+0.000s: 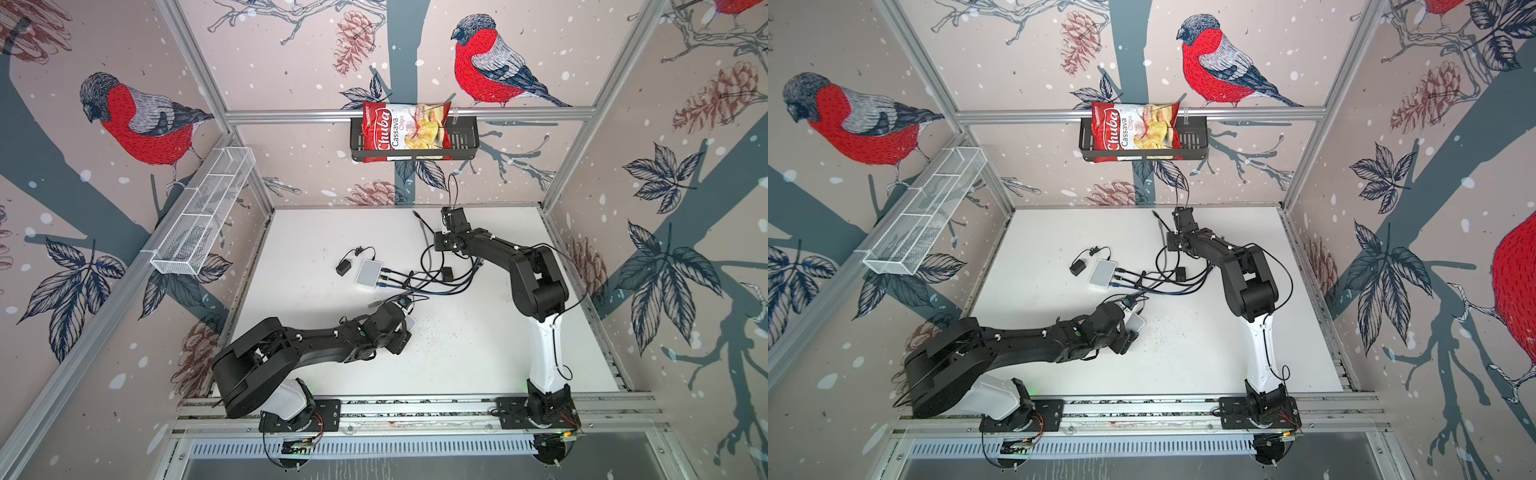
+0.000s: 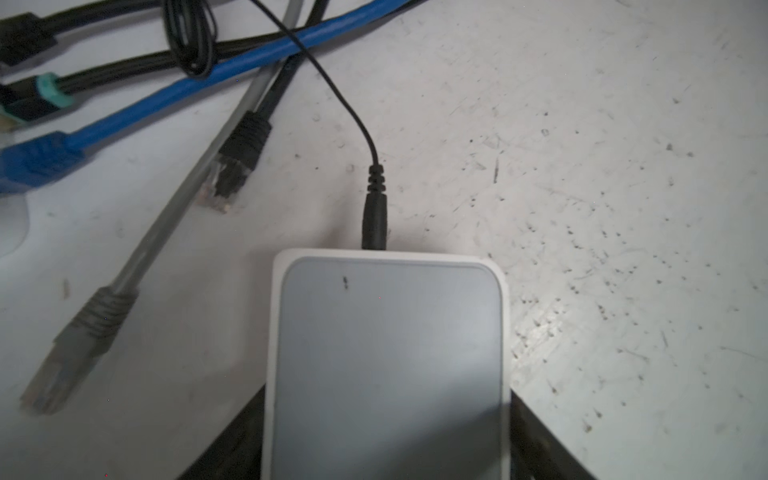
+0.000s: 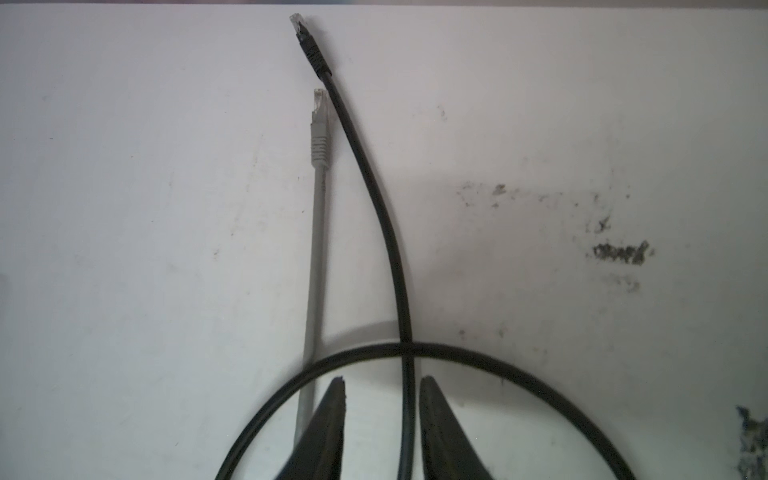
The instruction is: Insert the plug into the switch port
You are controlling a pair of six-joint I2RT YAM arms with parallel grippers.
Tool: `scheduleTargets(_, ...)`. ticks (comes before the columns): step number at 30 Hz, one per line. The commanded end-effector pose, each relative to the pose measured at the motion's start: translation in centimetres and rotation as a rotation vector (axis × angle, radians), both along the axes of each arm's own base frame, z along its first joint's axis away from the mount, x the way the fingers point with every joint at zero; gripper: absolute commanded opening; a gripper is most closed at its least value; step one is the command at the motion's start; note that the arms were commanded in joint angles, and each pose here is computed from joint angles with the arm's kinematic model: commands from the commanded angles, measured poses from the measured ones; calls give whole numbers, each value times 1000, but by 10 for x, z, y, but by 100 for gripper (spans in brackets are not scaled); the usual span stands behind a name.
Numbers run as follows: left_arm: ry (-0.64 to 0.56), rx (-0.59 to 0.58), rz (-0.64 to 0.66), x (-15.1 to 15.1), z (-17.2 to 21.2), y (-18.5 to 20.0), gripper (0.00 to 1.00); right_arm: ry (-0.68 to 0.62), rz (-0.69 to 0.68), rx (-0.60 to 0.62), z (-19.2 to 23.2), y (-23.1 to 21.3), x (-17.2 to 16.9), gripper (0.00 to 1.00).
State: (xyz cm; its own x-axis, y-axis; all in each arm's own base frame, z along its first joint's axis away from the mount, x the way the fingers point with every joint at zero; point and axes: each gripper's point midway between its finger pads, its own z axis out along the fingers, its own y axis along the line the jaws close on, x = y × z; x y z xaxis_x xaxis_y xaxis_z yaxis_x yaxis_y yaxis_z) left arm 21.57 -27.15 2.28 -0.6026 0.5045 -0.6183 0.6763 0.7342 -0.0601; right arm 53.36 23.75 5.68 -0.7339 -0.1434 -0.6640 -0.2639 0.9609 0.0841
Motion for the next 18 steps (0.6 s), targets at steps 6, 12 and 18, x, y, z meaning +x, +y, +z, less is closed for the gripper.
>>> scheduleTargets(6,99,35,-46,-16,-18,-1,63,6,-2,-89,-19,-3,22,32)
scheduleTargets(12,88,30,-38,-13,-16,-2,68,10,-12,-128,-31,-5,32,32)
scheduleTargets(18,73,27,-20,-10,-13,-1,75,22,-40,-175,-42,-12,38,25)
